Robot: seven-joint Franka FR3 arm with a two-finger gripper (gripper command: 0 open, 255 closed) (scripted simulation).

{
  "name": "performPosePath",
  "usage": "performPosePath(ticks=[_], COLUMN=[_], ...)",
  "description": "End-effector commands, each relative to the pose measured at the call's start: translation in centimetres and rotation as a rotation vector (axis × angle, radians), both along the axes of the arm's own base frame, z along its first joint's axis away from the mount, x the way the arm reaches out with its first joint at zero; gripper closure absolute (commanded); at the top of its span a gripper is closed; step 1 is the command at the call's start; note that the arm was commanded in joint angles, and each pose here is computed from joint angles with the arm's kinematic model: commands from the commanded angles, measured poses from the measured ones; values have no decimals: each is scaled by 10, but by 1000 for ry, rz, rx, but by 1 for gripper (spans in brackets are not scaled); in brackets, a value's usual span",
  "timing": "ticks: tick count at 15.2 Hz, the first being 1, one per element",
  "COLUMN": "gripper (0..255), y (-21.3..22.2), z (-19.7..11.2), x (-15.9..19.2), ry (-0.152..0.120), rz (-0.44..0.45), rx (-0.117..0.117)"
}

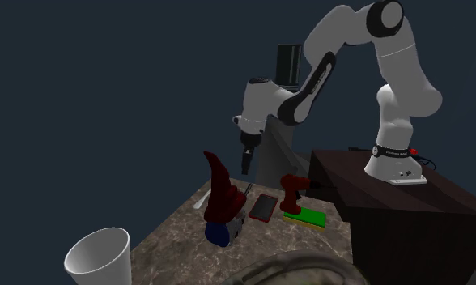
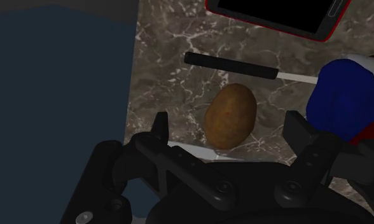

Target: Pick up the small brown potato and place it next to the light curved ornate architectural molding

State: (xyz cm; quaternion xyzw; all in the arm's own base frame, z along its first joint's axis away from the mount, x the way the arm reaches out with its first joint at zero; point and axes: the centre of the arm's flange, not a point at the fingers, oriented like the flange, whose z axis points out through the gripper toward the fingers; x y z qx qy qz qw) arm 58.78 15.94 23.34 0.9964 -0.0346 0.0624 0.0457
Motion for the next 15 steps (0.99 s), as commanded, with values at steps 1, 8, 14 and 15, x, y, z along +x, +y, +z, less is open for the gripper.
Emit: performPosePath(ticks=[1, 8, 14, 15], gripper=[0, 0, 0, 0], y=[7, 17, 14, 14], z=[-22, -78, -107, -107], x=[14, 48, 51, 51], ry=[0, 1, 1, 1], rz=[-4, -13, -13, -13], rx=[-5, -13, -13, -13])
